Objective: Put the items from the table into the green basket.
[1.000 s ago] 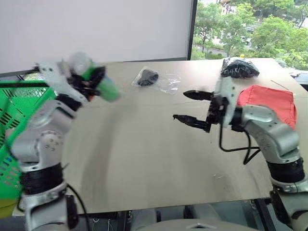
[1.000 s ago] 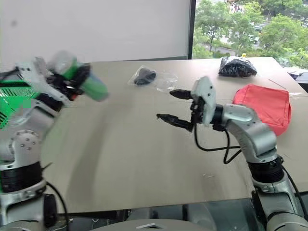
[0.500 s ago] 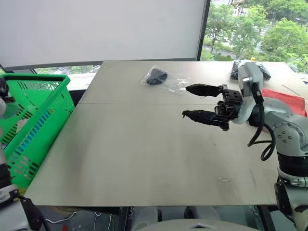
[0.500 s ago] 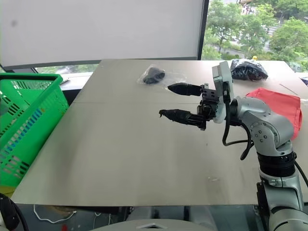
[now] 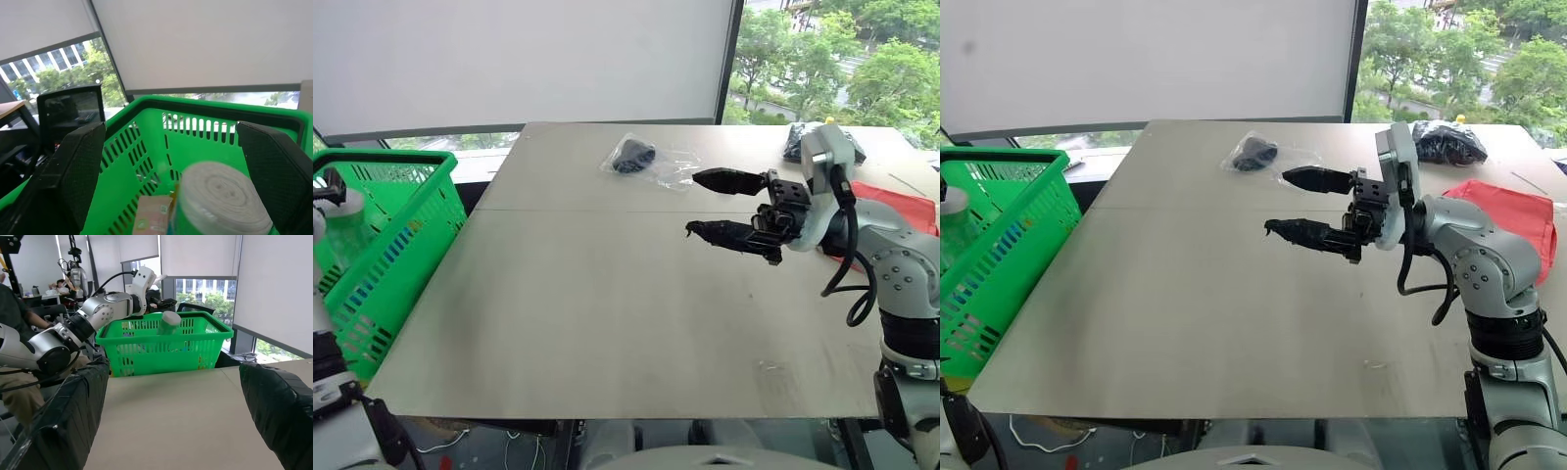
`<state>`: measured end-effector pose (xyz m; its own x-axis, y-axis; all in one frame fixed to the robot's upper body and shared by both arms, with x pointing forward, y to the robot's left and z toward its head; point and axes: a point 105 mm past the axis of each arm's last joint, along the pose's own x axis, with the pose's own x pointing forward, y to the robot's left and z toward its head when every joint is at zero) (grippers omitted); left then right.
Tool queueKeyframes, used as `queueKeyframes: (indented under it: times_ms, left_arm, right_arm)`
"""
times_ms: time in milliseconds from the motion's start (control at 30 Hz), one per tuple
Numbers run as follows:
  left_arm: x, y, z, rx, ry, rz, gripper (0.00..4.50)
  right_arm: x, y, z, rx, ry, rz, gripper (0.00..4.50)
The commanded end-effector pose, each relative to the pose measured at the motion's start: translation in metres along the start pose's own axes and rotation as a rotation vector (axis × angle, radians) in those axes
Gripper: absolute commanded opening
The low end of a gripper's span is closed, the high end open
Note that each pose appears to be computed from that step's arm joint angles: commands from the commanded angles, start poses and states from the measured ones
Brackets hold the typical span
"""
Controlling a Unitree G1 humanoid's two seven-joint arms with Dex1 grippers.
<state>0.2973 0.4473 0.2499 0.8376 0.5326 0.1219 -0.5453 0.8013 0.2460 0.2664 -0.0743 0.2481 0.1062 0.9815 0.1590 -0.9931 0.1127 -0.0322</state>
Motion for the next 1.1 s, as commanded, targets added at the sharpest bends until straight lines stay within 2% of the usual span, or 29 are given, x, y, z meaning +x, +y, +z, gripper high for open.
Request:
queueKeyframes:
  times_ms: [33, 167, 267, 367, 500, 700, 867, 967, 1100]
  left_arm:
    - [-0.006, -0.038, 0.020, -0.013, -0.109, -0.183, 4.48]
    - [-0.039, -0.109, 0.030, -0.165, -0.203, -0.549, 4.48]
    - [-0.081, -0.154, 0.025, -0.243, -0.225, -0.797, 4.48]
    - [-0.116, -0.184, 0.007, -0.263, -0.152, -0.965, 4.48]
    - [-0.169, -0.221, -0.032, -0.185, 0.004, -1.179, 4.48]
    - [-0.194, -0.244, -0.053, -0.144, 0.050, -1.229, 4.48]
    - [-0.204, -0.257, -0.076, -0.123, 0.101, -1.199, 4.48]
    - [-0.207, -0.261, -0.086, -0.109, 0.129, -1.188, 4.48]
    - [-0.205, -0.263, -0.098, -0.089, 0.178, -1.145, 4.48]
  right_arm:
    - [-0.004, 0.002, 0.006, -0.065, -0.009, -0.020, 4.50]
    - [-0.010, -0.002, 0.000, -0.067, 0.001, -0.058, 4.50]
    - [-0.012, -0.004, -0.001, -0.066, -0.004, -0.076, 4.50]
    - [-0.015, -0.005, -0.003, -0.068, 0.000, -0.087, 4.50]
    - [-0.018, -0.006, -0.005, -0.065, 0.007, -0.106, 4.50]
    - [-0.029, -0.013, -0.026, -0.063, 0.081, -0.168, 4.50]
    - [-0.067, -0.031, -0.090, -0.087, 0.283, -0.327, 4.50]
    - [-0.082, -0.036, -0.114, -0.109, 0.368, -0.383, 4.50]
    - [-0.115, -0.044, -0.154, -0.021, 0.519, -0.549, 4.50]
